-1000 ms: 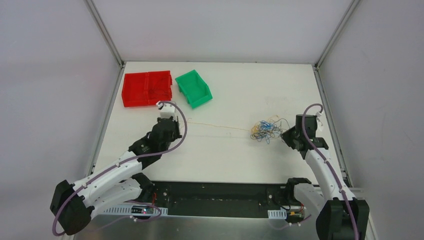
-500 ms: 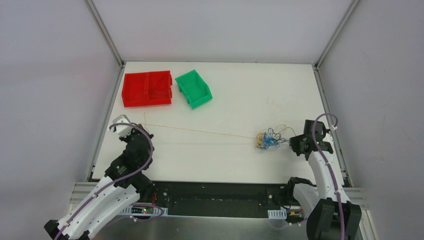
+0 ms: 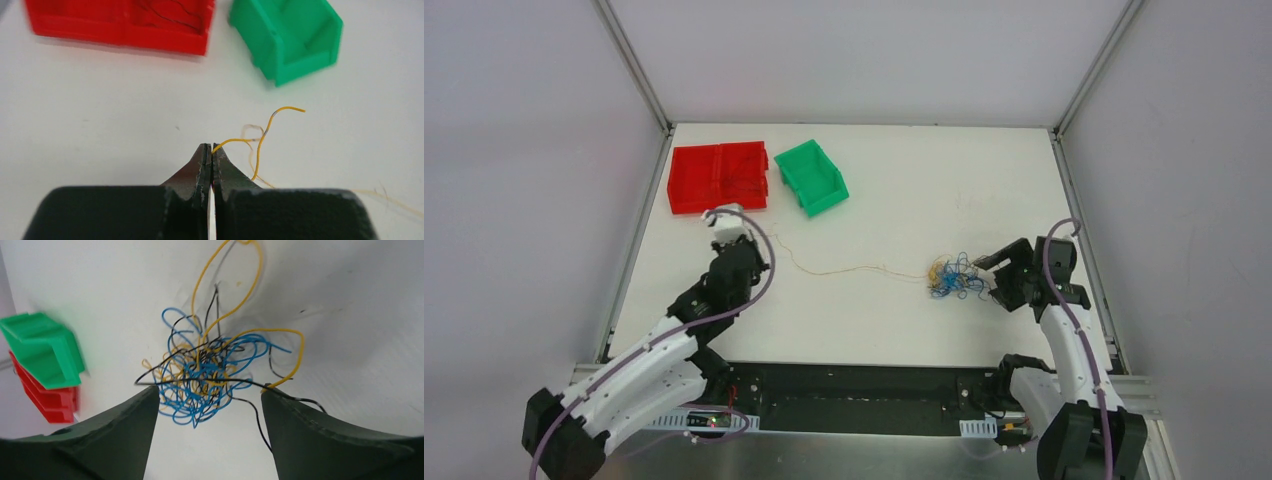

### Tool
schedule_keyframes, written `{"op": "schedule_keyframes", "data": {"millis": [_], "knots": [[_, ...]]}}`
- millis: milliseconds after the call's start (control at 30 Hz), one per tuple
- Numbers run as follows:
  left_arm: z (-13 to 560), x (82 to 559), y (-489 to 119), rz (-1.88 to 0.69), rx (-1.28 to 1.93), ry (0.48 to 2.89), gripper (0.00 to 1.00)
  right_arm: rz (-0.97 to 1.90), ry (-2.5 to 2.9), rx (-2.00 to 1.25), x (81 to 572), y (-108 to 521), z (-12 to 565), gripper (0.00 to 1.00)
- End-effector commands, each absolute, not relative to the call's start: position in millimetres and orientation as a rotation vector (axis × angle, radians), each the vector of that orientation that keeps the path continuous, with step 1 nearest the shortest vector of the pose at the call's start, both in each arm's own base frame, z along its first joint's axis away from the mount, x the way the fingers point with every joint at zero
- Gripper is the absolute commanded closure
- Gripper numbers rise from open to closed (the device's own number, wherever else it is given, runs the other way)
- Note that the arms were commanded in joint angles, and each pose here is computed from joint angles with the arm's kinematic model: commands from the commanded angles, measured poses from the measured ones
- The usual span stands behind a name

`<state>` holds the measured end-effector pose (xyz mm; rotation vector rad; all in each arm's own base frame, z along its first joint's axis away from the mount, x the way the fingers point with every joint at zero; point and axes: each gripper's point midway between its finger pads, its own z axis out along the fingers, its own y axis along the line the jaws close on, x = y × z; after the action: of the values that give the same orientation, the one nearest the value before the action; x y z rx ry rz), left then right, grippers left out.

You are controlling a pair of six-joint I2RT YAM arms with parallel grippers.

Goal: Untangle the cables
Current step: Untie the cable.

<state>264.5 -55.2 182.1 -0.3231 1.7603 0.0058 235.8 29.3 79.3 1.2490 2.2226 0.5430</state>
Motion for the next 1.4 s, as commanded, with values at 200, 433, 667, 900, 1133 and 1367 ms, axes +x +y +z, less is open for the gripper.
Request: {"op": "schedule_keyframes", "data": {"millis": [200, 433, 667, 900, 1133, 1367], "knots": [[186.8, 289.4, -148.0, -0.316, 0.002, 1.879, 1.00, 0.457, 2.401, 0.735, 230.0, 77.0, 130.9, 0.21], [178.6, 292.0, -172.4, -0.354, 0.142, 1.969, 0.91, 0.243, 2.509, 0.622, 235.5, 81.4, 116.8, 0.31], [171.3, 286.9, -209.6, -0.476, 0.352, 2.025, 0.24, 0.229, 2.615, 0.506, 237.2, 99.2, 98.4, 0.43], [165.6, 280.2, -254.3, -0.618, 0.610, 1.992, 0.23, 0.272, 2.642, 0.393, 244.2, 118.8, 94.7, 0.45], [163.9, 281.1, -288.1, -0.739, 0.735, 1.916, 0.27, 0.152, 2.683, 0.341, 252.3, 117.4, 80.6, 0.55], [156.2, 271.4, -287.2, -0.758, 0.778, 1.917, 0.27, 0.126, 2.694, 0.342, 254.1, 115.9, 67.5, 0.85]]}}
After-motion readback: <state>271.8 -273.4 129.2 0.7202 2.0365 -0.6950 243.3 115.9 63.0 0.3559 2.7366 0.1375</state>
